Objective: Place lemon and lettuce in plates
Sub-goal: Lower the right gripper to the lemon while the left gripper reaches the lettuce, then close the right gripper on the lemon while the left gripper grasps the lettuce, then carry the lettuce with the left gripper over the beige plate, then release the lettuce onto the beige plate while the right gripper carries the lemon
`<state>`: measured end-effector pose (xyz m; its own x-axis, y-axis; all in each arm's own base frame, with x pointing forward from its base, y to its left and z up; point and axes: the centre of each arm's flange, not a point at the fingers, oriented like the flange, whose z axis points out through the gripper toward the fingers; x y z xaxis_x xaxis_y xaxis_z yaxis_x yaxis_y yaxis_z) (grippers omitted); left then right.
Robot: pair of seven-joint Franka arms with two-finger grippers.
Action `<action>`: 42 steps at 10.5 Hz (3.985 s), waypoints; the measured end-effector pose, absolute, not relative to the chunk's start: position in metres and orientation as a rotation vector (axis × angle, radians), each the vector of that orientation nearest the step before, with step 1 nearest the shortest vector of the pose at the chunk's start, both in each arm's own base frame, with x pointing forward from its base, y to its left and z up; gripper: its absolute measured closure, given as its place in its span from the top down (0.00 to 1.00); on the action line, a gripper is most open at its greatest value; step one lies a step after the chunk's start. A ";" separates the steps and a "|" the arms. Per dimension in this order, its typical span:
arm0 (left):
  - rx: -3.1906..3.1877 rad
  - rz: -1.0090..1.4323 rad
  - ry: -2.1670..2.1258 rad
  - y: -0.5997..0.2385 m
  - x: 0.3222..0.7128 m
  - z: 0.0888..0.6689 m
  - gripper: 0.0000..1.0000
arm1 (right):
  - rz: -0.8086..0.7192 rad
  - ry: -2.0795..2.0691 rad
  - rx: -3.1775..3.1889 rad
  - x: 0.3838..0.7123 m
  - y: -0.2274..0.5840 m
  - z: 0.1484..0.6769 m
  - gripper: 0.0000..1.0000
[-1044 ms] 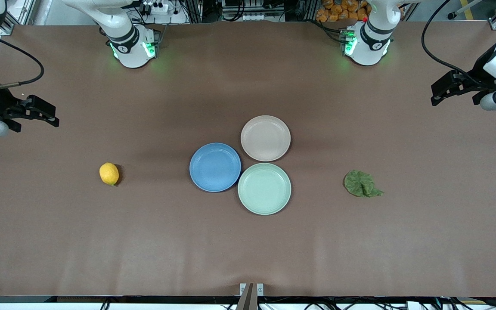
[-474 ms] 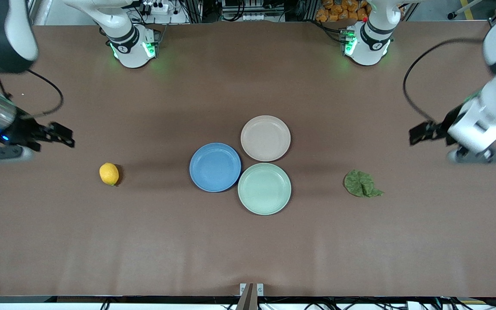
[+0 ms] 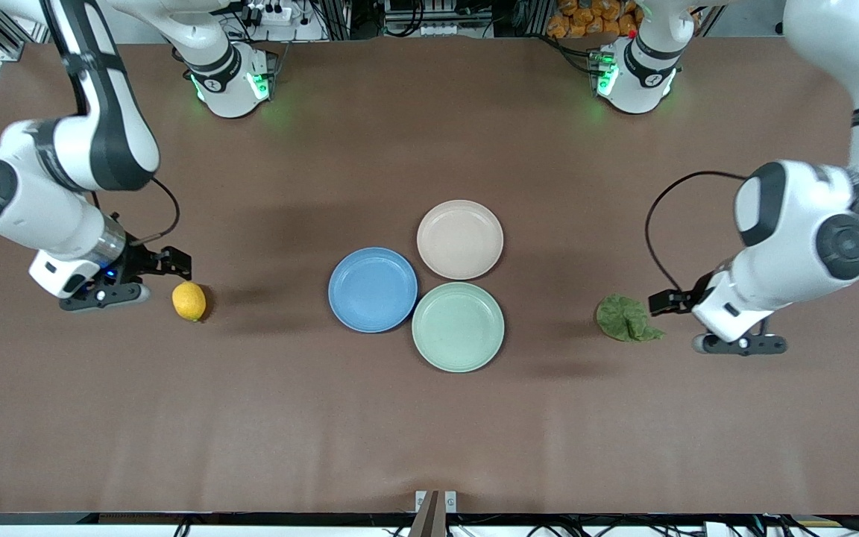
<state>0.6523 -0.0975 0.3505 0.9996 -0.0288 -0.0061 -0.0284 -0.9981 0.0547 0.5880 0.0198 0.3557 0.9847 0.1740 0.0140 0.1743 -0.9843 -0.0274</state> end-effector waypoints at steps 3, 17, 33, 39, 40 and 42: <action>3.156 0.037 -0.089 -0.105 0.642 0.282 1.00 | -0.059 -0.451 -3.092 0.592 0.009 0.315 1.00; 3.150 -0.022 -0.109 -0.114 0.638 0.182 0.22 | -0.067 -0.553 -3.196 0.583 -0.034 0.253 1.00; 2.997 -0.106 0.474 -0.396 0.541 0.326 0.04 | 0.024 -0.369 -3.150 0.576 -0.026 0.196 0.88; 3.016 -0.216 0.548 -0.458 0.487 0.289 0.04 | 0.024 -0.414 -3.136 0.588 -0.002 0.210 0.63; 3.018 -0.224 0.555 -0.457 0.489 0.284 0.04 | 0.055 -0.447 -3.126 0.596 0.012 0.223 0.63; 3.020 -0.241 0.568 -0.456 0.489 0.277 0.26 | 0.074 -0.490 -3.082 0.617 0.058 0.267 0.63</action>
